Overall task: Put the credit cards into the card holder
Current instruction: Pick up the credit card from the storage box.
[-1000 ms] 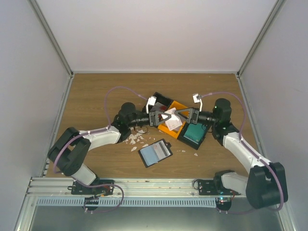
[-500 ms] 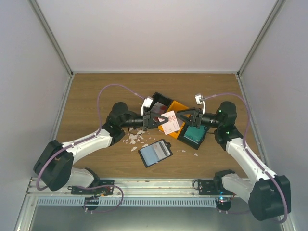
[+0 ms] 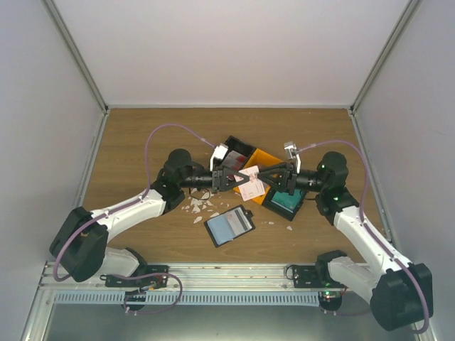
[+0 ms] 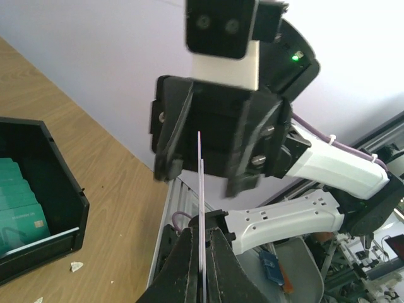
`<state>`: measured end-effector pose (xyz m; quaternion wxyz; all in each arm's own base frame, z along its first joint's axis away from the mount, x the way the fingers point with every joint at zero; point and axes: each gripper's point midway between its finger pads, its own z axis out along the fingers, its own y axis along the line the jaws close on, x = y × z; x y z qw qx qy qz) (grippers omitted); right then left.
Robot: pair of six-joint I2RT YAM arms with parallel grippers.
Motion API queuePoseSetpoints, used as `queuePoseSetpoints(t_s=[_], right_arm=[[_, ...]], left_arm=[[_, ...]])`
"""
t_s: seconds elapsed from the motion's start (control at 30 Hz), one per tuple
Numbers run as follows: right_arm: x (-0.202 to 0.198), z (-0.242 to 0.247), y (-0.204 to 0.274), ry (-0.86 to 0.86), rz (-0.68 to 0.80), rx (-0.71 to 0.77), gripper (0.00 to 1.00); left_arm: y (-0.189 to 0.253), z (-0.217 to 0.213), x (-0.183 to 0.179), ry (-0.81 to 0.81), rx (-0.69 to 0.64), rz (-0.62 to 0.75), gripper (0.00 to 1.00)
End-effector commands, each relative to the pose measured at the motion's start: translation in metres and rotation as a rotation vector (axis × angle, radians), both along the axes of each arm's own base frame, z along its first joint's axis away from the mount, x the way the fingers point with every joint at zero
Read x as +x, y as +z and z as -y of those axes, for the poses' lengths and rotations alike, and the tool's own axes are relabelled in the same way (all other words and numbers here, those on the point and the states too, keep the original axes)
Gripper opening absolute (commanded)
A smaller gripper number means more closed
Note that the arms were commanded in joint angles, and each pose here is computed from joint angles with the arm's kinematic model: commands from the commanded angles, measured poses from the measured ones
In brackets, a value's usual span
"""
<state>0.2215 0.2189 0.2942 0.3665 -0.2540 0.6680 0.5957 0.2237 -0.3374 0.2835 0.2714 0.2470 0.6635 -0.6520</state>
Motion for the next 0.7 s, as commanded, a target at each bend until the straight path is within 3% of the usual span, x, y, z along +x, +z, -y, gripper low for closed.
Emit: queuePoseSetpoints(t_s=[0.0, 0.07, 0.13, 0.67], right_arm=[[0.004, -0.007, -0.016, 0.013, -0.033, -0.034, 0.28], [0.007, -0.008, -0.022, 0.009, -0.057, -0.041, 0.17], [0.009, -0.008, -0.026, 0.004, -0.077, -0.042, 0.12], [-0.025, -0.020, -0.042, 0.155, -0.148, -0.002, 0.16]], left_arm=[[0.031, -0.002, -0.009, -0.039, -0.056, 0.092, 0.00], [0.034, -0.003, -0.012, -0.048, -0.061, 0.096, 0.00], [0.037, -0.004, -0.015, -0.055, -0.065, 0.102, 0.00], [0.071, -0.014, -0.033, -0.088, -0.126, 0.166, 0.00]])
